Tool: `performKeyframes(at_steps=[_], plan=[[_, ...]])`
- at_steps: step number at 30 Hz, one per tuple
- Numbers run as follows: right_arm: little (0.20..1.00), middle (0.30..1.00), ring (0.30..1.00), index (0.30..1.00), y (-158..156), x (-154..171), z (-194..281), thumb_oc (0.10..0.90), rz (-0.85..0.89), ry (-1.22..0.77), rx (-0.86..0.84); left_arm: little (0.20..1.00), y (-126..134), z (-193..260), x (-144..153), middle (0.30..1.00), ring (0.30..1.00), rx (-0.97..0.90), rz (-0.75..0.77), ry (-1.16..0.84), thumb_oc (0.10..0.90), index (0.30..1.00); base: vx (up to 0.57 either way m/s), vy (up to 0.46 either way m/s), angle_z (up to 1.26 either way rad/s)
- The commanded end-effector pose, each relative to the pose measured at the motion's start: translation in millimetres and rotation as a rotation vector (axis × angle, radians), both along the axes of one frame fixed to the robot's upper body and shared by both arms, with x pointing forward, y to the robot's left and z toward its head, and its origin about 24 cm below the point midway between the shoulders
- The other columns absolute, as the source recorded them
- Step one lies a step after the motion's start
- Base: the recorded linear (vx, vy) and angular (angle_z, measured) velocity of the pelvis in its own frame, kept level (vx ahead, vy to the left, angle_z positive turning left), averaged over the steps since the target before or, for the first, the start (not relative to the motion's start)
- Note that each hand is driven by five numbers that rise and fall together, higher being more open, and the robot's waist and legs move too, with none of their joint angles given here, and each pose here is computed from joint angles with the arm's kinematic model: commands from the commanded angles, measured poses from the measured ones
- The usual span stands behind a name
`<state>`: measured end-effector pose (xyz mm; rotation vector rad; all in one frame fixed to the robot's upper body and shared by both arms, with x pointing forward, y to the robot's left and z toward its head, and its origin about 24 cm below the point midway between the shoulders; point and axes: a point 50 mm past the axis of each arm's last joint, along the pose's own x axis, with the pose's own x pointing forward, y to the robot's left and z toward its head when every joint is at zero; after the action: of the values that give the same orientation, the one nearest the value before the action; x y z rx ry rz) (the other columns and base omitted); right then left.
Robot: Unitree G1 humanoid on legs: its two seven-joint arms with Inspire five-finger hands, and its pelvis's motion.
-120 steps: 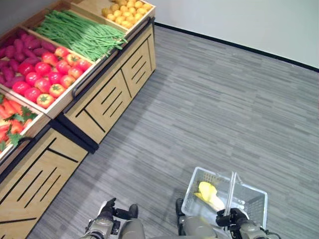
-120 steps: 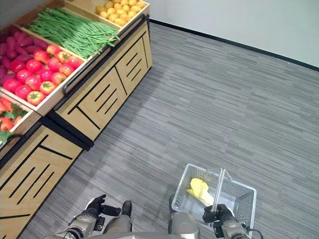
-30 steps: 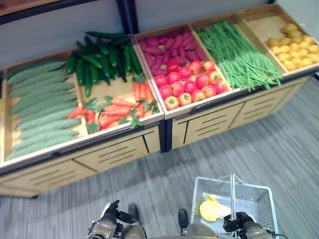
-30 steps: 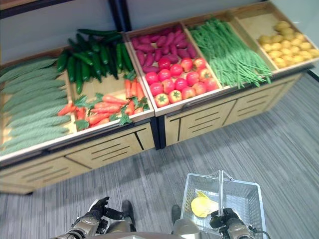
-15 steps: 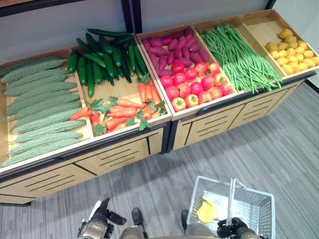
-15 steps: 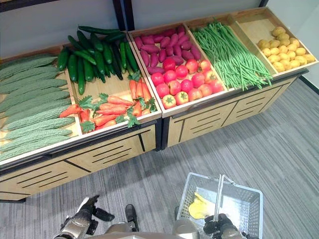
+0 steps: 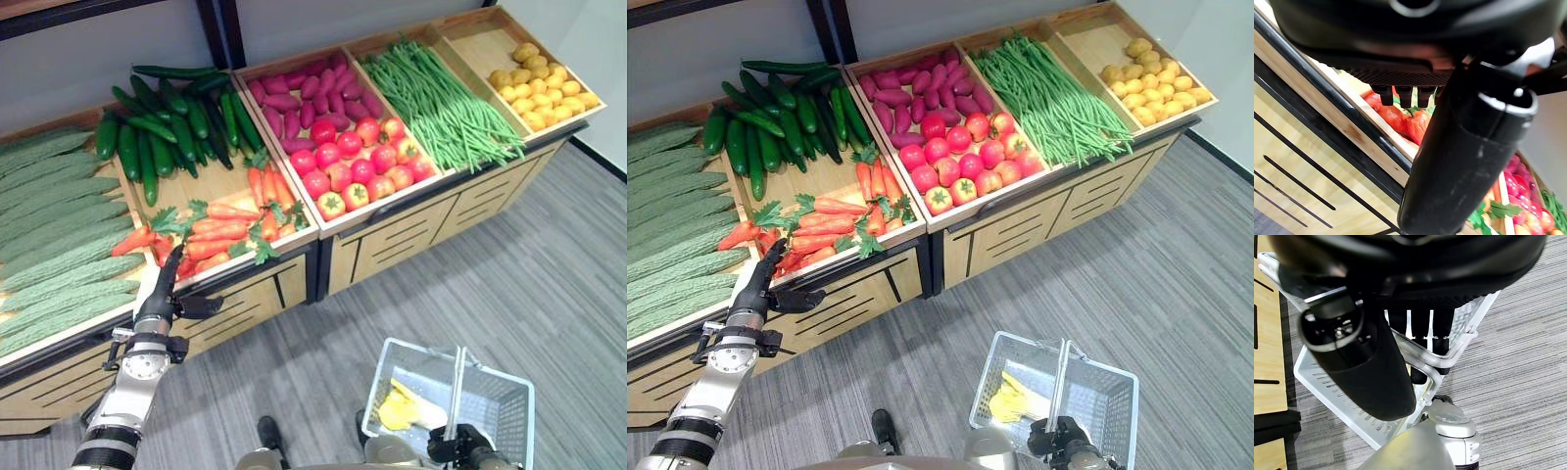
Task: Get the vegetables into the basket
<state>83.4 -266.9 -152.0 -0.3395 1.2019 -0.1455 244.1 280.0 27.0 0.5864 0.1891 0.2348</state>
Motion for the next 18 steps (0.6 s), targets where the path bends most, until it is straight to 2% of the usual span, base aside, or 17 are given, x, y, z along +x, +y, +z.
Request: performKeyframes(at_steps=[1, 11, 12, 17, 18], plan=[[0.300, 0.300, 0.300, 0.300, -14, -16, 0, 0.400, 0.009, 0.082, -0.048, 1.000, -7, 60, 26, 1.000, 1.000, 0.047, -0.069, -0.283, 0.900, 1.000, 0.02, 0.006, -0.20], [0.300, 0.300, 0.300, 0.300, -28, -6, 7, 0.400, 0.057, 0.066, -0.107, 1.000, 28, 140, 64, 1.000, 1.000, 0.540, -0.009, -0.388, 0.900, 1.000, 0.02, -0.003, -0.14], [0.300, 0.300, 0.300, 0.300, -33, -5, 10, 0.400, 0.075, 0.074, -0.128, 1.000, 42, 159, 72, 1.000, 1.000, 0.692, 0.020, -0.346, 0.900, 1.000, 0.02, -0.004, -0.15], [0.300, 0.300, 0.300, 0.300, -40, -1, 13, 0.400, 0.085, 0.068, -0.157, 1.000, 61, 180, 93, 1.000, 1.000, 0.967, 0.059, -0.191, 0.900, 1.000, -0.01, 0.018, -0.13], [0.300, 0.300, 0.300, 0.300, -40, -1, 13, 0.400, 0.085, 0.068, -0.157, 1.000, 61, 180, 93, 1.000, 1.000, 0.967, 0.059, -0.191, 0.900, 1.000, -0.05, 0.047, -0.15]])
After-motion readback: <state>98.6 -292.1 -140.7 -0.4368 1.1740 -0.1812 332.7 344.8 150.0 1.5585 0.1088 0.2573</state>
